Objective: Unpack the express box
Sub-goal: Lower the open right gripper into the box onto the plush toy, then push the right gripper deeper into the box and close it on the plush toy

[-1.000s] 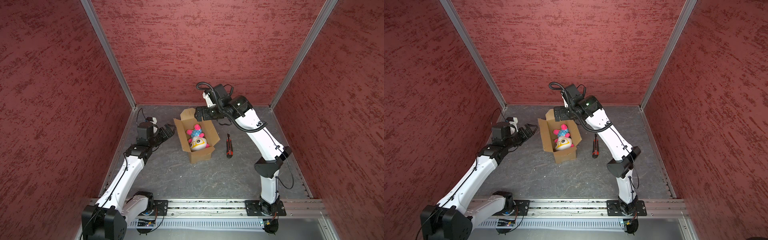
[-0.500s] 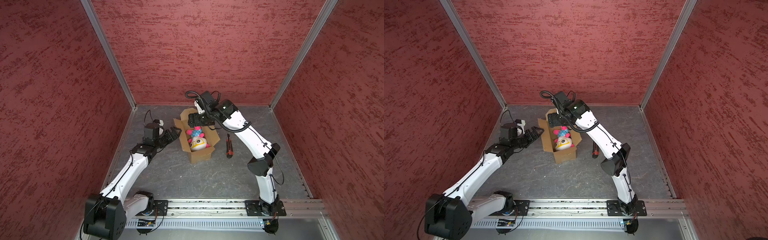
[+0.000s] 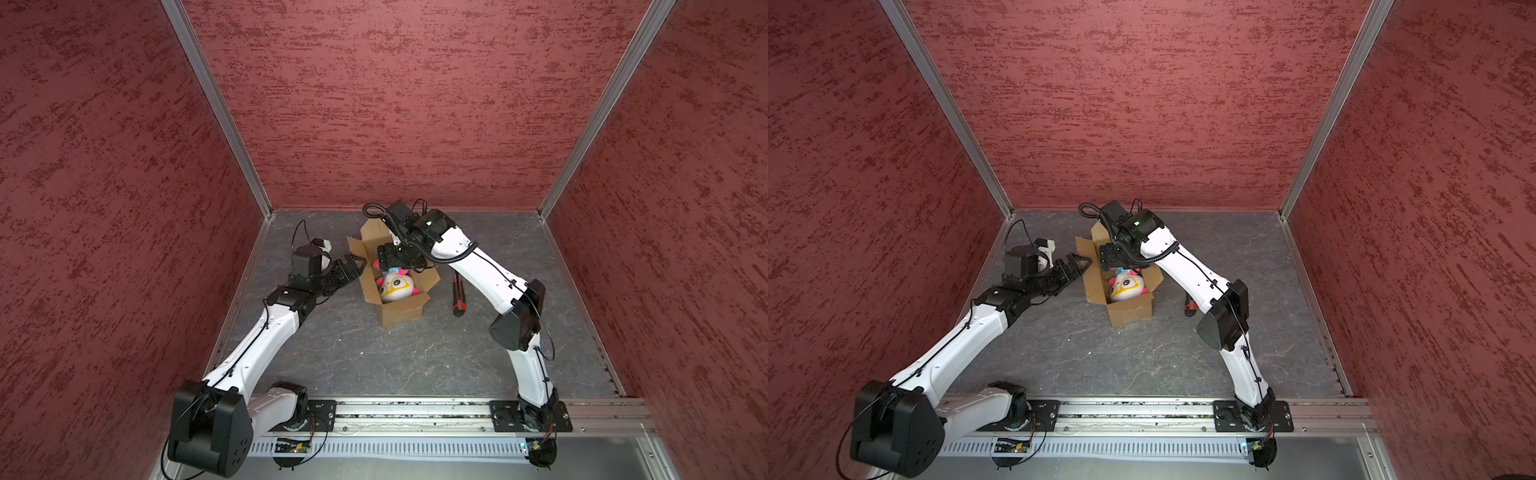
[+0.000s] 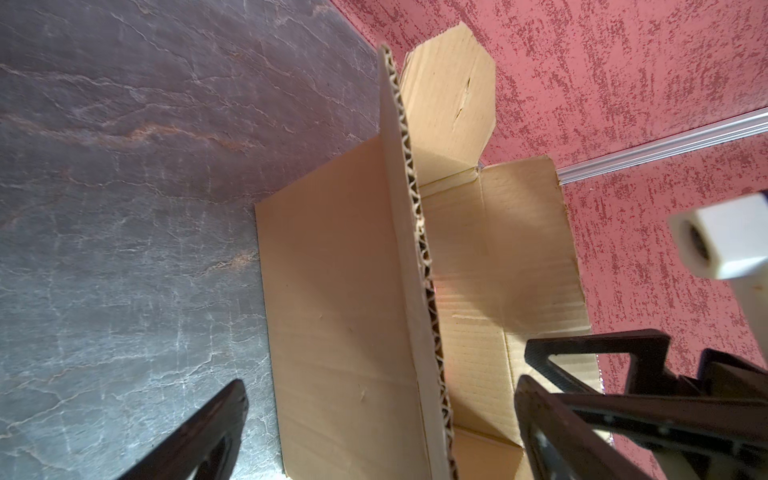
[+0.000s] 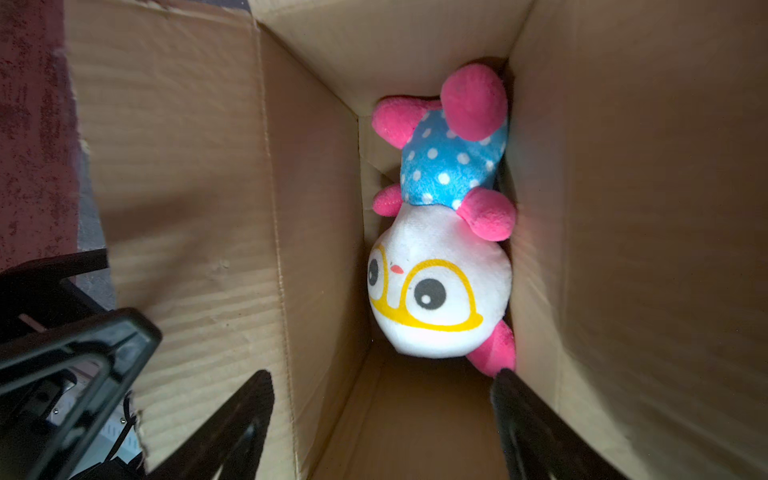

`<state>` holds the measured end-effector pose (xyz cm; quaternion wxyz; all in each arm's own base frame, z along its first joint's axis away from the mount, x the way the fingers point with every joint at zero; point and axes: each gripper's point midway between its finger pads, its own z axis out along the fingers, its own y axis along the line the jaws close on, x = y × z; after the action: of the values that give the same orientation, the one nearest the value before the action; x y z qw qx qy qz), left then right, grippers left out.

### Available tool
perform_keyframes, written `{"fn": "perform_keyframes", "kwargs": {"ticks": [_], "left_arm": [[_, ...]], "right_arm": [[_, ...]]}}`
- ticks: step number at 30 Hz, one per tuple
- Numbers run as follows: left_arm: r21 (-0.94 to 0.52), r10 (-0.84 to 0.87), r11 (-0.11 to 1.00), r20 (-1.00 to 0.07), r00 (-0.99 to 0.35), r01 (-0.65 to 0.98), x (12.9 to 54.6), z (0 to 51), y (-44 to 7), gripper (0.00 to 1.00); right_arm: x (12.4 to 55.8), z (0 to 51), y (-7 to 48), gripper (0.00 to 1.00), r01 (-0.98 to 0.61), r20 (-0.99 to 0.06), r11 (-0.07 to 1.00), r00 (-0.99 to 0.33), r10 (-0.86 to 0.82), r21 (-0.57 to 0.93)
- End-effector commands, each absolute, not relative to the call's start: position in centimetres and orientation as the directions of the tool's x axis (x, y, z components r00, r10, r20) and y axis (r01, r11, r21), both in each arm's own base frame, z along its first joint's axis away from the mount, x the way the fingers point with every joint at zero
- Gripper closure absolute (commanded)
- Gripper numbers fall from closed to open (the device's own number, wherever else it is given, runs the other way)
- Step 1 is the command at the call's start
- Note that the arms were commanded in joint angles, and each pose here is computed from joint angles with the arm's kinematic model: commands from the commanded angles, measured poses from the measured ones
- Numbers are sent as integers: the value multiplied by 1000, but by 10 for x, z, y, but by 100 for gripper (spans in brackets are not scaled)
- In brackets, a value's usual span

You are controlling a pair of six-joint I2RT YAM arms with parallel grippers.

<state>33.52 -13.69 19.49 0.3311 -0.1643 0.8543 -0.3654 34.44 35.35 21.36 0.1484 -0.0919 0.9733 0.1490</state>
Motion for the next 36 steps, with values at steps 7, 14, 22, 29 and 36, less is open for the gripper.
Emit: {"fn": "perform_keyframes", "kwargs": {"ticks": [7,14,22,29,36], "left_arm": [[-739,-515,673,-433,-740,-35,335,183,-141,0],[-743,-521,669,-432,-736,-37,332,181,-140,0],[-745,-522,666,-428,-738,-39,331,177,-140,0],[-745,-522,666,-427,-739,-41,331,176,-140,0],[-743,-519,668,-422,-743,-45,332,173,-140,0]], "right_arm": [[341,186,350,14,-170,-229,965,-966,-122,202],[341,176,347,14,-140,-201,975,-974,-104,173],[341,164,341,11,-116,-180,985,-979,-91,132],[343,153,345,10,-118,-166,985,-981,-96,128],[346,137,347,9,-119,-149,987,-983,-102,109]]}}
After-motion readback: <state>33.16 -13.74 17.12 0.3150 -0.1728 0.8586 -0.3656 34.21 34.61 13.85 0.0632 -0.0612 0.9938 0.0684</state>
